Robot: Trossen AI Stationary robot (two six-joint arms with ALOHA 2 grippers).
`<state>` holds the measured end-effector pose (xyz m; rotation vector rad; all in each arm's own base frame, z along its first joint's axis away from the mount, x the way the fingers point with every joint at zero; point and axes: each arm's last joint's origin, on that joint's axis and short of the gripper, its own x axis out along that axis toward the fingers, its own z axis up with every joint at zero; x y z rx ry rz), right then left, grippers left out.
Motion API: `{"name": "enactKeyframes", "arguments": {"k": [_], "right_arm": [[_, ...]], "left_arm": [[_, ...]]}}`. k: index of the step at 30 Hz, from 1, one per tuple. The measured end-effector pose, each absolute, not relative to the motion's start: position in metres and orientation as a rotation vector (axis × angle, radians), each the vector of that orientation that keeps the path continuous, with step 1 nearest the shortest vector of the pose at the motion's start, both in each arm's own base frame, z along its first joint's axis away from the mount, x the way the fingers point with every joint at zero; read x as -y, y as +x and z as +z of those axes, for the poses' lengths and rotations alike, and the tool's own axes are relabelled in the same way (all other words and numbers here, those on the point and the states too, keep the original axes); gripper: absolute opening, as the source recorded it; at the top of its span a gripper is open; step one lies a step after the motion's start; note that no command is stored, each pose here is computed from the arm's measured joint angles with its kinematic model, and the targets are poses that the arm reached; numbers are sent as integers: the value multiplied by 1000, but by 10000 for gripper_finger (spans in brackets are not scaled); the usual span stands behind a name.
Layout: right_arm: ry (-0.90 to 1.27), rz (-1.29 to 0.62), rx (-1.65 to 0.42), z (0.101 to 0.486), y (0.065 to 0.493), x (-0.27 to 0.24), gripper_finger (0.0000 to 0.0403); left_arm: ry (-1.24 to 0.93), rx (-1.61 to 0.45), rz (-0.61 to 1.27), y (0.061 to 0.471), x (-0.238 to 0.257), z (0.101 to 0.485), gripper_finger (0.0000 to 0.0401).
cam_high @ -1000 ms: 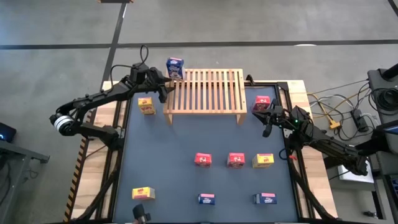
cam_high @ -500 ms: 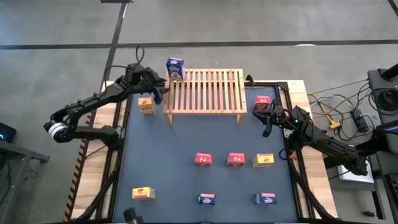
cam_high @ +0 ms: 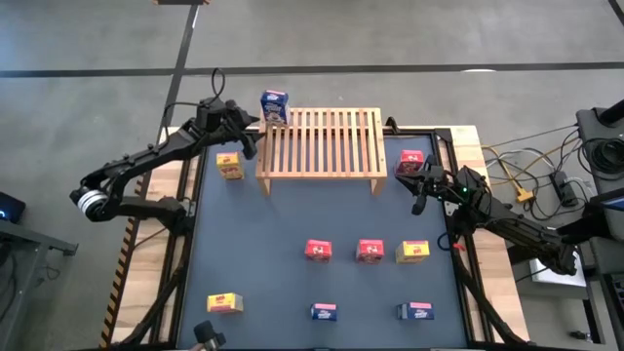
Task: Stack cereal on shelf
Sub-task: Put the top blue cereal box on the shelf
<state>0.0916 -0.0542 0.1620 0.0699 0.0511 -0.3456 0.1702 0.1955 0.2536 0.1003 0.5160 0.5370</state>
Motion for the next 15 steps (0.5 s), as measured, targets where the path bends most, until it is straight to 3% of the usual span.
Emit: {"name": "enactKeyframes", "arguments": {"k": [15], "right_arm": [[71, -346, -51, 162, 92, 54, 9]], "left_arm": [[78, -519, 538, 177, -203, 244, 231]]}}
